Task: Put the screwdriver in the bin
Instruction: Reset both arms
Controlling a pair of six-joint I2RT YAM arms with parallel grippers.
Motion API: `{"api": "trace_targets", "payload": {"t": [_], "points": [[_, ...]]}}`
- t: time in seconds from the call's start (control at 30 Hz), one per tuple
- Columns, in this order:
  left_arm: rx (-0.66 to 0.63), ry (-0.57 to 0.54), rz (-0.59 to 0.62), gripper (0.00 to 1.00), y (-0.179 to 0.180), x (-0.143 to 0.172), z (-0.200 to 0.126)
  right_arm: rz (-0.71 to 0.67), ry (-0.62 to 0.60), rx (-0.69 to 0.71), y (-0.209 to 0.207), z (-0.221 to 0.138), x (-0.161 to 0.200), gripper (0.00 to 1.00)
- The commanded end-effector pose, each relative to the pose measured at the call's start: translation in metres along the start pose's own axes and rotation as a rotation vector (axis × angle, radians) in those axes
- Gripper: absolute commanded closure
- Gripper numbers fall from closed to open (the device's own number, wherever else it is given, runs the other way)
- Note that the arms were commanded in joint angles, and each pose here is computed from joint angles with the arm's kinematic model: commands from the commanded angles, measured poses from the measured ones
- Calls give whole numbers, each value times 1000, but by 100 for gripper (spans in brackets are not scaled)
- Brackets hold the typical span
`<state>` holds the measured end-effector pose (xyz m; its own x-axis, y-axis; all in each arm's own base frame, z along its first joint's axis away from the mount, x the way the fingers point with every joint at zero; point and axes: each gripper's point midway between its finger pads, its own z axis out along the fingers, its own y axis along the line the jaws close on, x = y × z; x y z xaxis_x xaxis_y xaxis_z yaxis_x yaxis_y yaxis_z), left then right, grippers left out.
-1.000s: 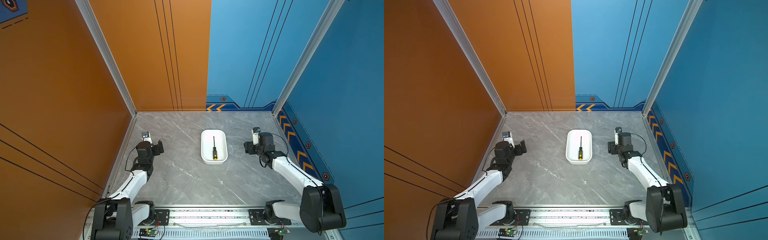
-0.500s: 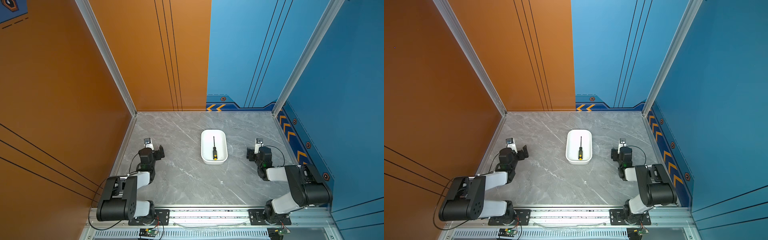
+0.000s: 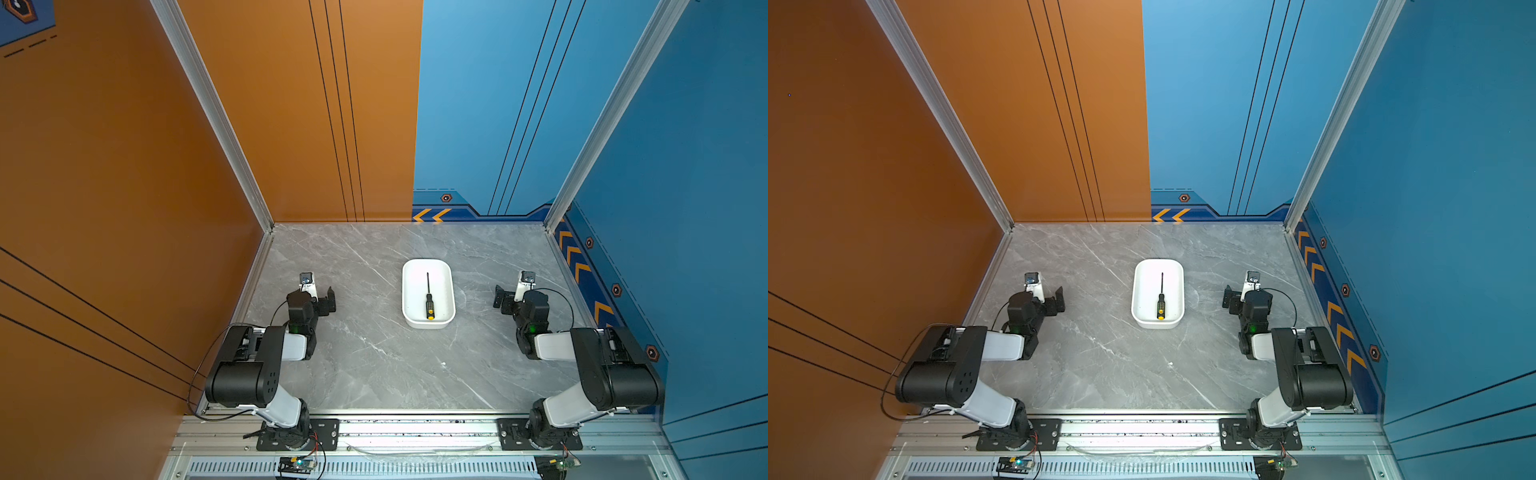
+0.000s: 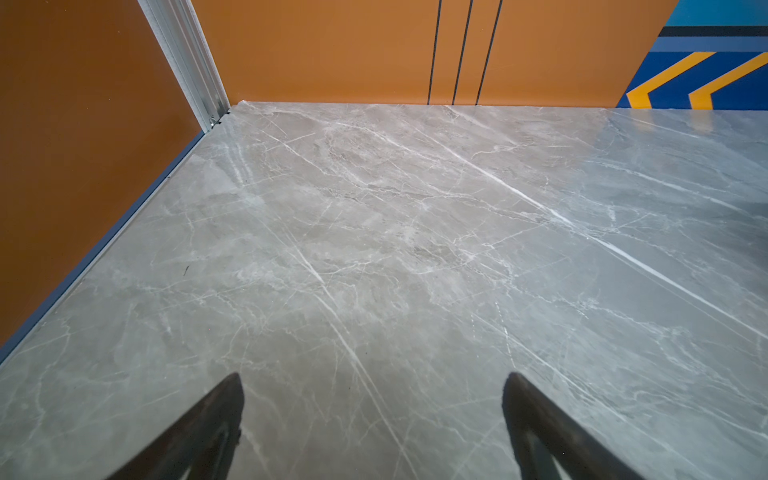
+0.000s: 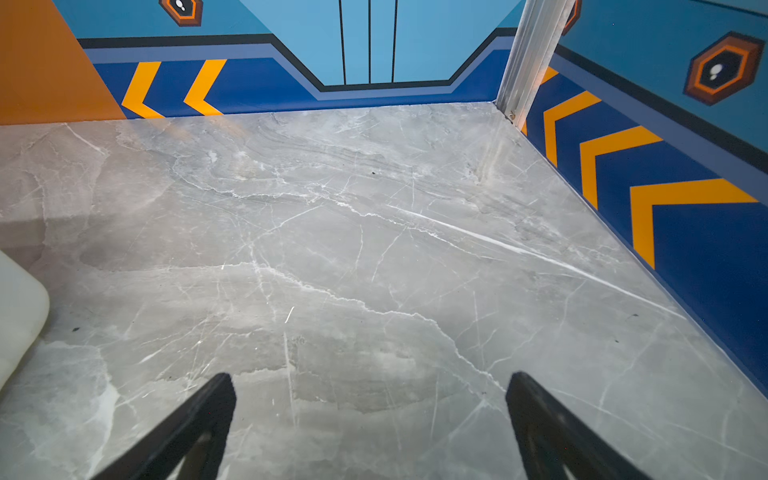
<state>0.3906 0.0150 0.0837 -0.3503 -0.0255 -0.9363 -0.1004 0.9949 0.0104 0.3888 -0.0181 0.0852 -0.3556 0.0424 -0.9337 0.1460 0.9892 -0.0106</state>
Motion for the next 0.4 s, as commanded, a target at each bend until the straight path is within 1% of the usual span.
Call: {"api": "trace_targets", "payload": {"t": [0.0, 0.37], "points": [[-26, -22, 22, 2, 3, -8, 1, 8, -31, 4, 2, 1, -9, 0], [-7, -13, 39, 2, -2, -8, 4, 13, -28, -10, 3, 2, -9, 0]]}}
